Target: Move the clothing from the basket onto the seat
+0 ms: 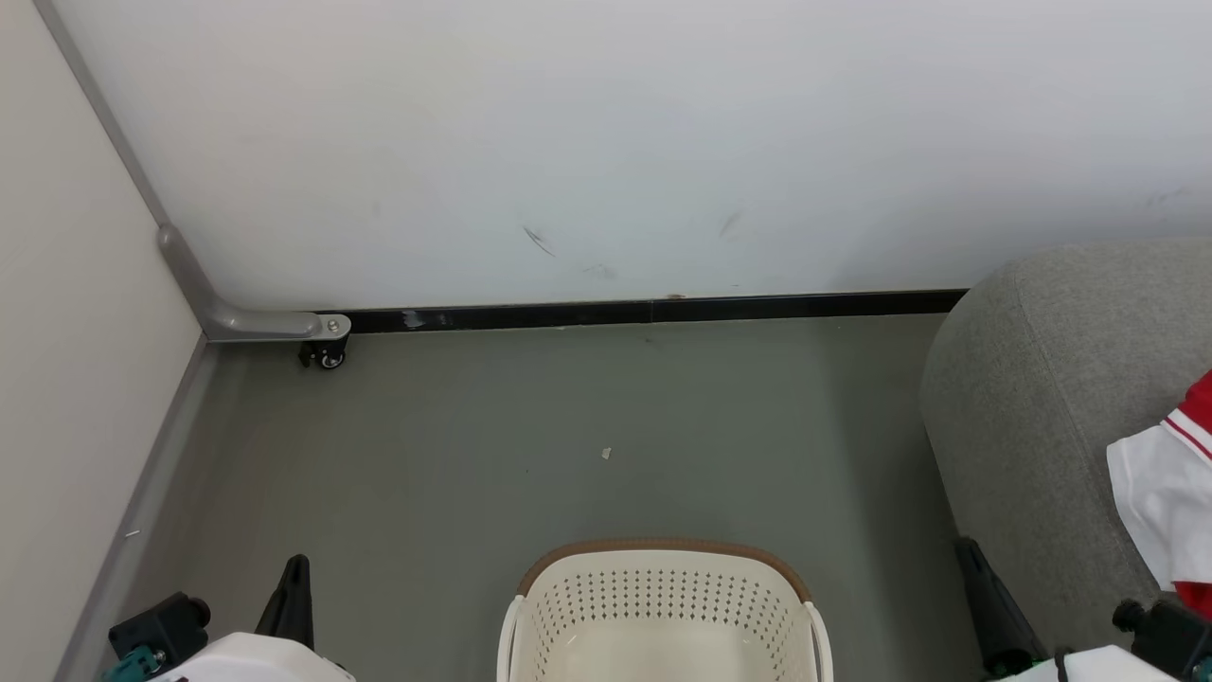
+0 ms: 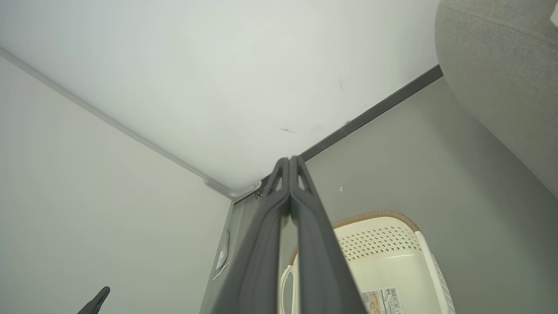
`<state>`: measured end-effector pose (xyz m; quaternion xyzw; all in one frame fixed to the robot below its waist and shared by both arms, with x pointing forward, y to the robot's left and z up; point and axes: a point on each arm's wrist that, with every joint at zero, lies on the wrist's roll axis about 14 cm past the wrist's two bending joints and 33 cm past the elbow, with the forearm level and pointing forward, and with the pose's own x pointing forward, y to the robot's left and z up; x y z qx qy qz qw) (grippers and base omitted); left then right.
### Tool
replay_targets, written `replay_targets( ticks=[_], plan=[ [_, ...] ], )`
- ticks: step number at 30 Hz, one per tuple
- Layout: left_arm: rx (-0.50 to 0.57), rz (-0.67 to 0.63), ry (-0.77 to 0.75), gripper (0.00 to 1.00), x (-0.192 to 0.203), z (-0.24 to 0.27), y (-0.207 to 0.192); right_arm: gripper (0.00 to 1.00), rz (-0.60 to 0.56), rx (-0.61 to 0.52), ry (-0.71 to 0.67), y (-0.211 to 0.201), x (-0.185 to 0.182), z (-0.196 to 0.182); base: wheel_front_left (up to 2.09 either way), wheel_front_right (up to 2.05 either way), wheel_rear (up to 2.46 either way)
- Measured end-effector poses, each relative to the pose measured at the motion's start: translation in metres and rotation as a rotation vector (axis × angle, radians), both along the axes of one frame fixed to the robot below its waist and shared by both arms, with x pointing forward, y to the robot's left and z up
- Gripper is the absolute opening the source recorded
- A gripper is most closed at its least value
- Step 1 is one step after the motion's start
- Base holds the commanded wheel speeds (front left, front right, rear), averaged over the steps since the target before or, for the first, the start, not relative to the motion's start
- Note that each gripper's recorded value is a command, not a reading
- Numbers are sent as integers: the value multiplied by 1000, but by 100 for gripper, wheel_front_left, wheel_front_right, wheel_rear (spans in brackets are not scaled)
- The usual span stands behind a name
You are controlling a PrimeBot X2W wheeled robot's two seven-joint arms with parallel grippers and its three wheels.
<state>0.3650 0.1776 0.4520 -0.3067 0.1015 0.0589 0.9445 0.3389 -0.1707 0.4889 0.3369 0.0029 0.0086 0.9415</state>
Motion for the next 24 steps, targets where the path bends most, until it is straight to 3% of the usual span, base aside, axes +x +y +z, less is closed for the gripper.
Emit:
replay_targets(
  ticks=[24],
  plan=[
    [-373,38,-2,0,2,3,0,0,-34,343,42,-13,13,-4,0,0,0]
  ],
)
